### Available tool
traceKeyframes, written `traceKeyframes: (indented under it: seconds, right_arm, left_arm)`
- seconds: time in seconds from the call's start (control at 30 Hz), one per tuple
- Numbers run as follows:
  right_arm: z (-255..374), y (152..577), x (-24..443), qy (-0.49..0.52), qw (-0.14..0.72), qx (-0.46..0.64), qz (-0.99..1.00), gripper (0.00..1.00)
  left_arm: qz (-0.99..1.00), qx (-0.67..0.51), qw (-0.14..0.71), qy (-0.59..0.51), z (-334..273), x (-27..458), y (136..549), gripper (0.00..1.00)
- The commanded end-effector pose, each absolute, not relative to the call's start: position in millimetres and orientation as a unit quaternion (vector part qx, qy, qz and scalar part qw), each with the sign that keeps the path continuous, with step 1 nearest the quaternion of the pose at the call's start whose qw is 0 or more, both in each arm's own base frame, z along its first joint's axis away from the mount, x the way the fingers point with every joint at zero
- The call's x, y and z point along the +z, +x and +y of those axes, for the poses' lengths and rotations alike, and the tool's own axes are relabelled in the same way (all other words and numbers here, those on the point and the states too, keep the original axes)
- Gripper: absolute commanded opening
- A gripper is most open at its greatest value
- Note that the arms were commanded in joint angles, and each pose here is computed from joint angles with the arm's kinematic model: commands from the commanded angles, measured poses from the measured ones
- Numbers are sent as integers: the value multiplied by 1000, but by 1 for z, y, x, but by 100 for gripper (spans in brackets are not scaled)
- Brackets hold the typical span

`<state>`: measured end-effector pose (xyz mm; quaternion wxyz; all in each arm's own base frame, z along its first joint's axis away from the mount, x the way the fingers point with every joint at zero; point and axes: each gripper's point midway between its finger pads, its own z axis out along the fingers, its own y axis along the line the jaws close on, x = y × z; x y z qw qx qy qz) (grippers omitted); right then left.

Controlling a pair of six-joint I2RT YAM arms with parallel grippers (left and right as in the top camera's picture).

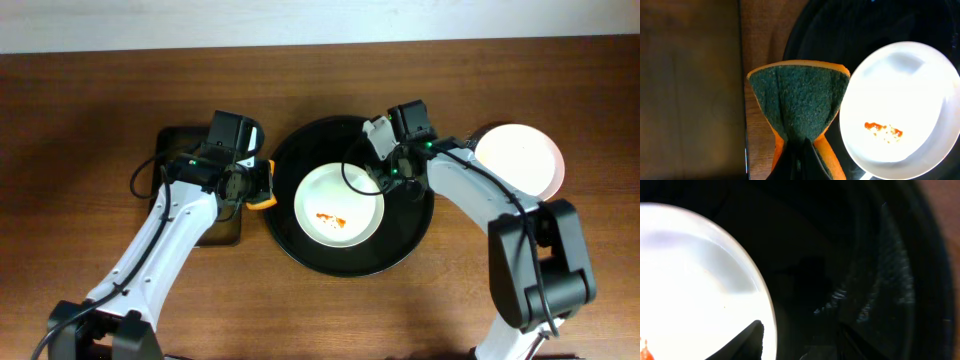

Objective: Clean dirty plates on tray and stack at the side
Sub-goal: 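Move the right gripper back and grasp the last white plate's rim, then tilt the plate with the right gripper and scrub it with the sponge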

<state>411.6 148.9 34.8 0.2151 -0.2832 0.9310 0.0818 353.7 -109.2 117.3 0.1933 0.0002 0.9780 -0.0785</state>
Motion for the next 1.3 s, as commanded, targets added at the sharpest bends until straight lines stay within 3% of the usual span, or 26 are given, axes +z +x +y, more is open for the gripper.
traceKeyframes:
  seconds: [0.0,0.07,0.1,0.13,0.2,0.27,0.37,0.47,0.6,0.83,1.03,1.27]
  right_arm:
    - [163,404,15,-299,191,110,928,44]
    - [167,396,0,-303,169,113,931,42]
    - [169,391,-6,-306,157,114,932,26]
    - [170,390,-5,-302,156,115,933,17]
    - [169,389,0,-267,151,120,944,4]
    - [159,394,14,-210,161,98,959,4]
    - [123,397,55,-33,189,45,980,4]
    - [98,354,61,106,112,28,988,4]
    - [97,305,55,109,11,19,994,4]
    - [100,300,55,109,0,27,994,4]
    - [99,297,55,109,-6,24,994,4]
    - [99,296,55,109,-8,23,994,4]
  left_arm:
    - [976,-79,205,-1,-109,125,356,0]
    - [976,-79,205,-1,-109,125,356,0]
    - [976,-79,205,-1,-109,125,356,0]
    - [976,-79,205,-1,-109,125,356,0]
    - [976,-79,205,-1,-109,125,356,0]
    - [976,-79,205,-1,-109,125,356,0]
    - [976,-79,205,-1,-109,125,356,0]
    - [975,-82,205,-5,-110,125,356,0]
    - [961,-165,220,20,-143,137,364,0]
    - [941,-281,160,98,-242,111,343,0]
    - [934,-291,126,163,-306,78,310,0]
    - [948,-257,91,166,-317,32,299,0]
